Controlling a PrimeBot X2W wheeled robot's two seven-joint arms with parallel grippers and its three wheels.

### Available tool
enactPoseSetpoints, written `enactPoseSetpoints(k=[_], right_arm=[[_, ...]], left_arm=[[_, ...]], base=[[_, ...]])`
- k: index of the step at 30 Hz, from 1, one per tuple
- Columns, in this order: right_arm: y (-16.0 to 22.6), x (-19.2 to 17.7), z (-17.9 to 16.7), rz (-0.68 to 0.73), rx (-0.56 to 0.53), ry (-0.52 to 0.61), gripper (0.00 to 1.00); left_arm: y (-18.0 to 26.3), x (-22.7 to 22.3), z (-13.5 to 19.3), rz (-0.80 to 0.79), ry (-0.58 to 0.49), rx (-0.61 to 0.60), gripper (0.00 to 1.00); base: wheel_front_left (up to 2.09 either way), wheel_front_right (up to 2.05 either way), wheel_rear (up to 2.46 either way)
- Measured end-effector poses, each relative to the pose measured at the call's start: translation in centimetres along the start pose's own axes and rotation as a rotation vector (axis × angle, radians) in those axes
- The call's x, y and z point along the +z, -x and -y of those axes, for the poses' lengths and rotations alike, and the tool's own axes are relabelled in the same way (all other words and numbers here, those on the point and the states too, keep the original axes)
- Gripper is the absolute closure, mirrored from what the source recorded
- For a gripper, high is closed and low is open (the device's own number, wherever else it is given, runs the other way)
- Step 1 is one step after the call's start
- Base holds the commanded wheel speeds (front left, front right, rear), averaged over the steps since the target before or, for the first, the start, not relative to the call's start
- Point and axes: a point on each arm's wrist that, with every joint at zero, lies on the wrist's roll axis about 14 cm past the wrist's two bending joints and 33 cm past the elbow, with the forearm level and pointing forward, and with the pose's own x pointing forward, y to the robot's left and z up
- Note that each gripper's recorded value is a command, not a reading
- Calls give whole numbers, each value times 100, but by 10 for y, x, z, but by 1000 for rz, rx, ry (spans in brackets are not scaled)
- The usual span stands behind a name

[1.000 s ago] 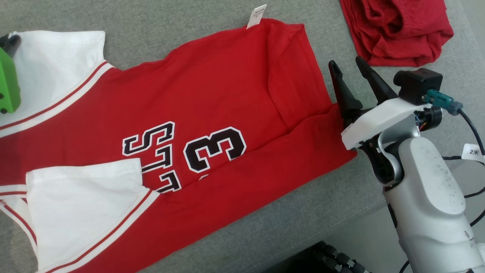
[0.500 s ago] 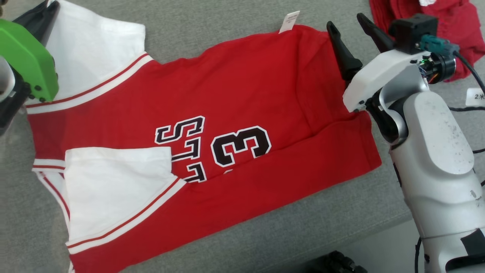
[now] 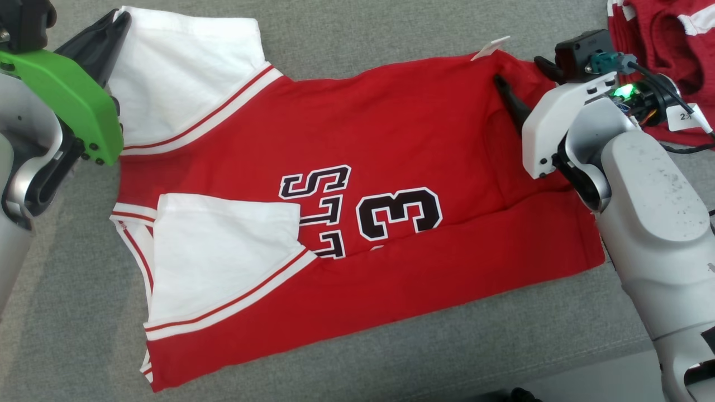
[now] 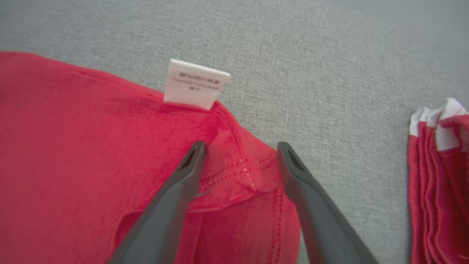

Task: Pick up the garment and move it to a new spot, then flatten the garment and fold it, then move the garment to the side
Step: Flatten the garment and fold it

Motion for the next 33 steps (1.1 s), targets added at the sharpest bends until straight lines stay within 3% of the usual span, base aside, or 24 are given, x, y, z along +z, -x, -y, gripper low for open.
enactPoseSetpoints(k=[2,4,5,6,14,26,33], right_arm=[[-1,0,4,-6,-8,12,61],[-1,-1,6,-15,-14,16,74],[-1,-3,7,-23,-17,15,94],[-1,-4,8,-30,-19,13,100],[-3,-5,11,-39,-26,10,100],[6,73,20,218,-58,70,100],[20,73,9,259,-38,83,100]], left_arm=[[2,0,-1,3,2,4,100],[4,0,-1,2,5,6,100],[4,1,-1,7,7,7,100],[5,1,-1,7,8,7,100],[9,2,-3,20,24,19,100],[22,40,-2,176,33,40,100],[47,44,25,253,68,-5,100]], base=[[0,0,0],[0,0,0],[0,0,0],[0,0,0],[0,0,0],[0,0,0],[0,0,0]])
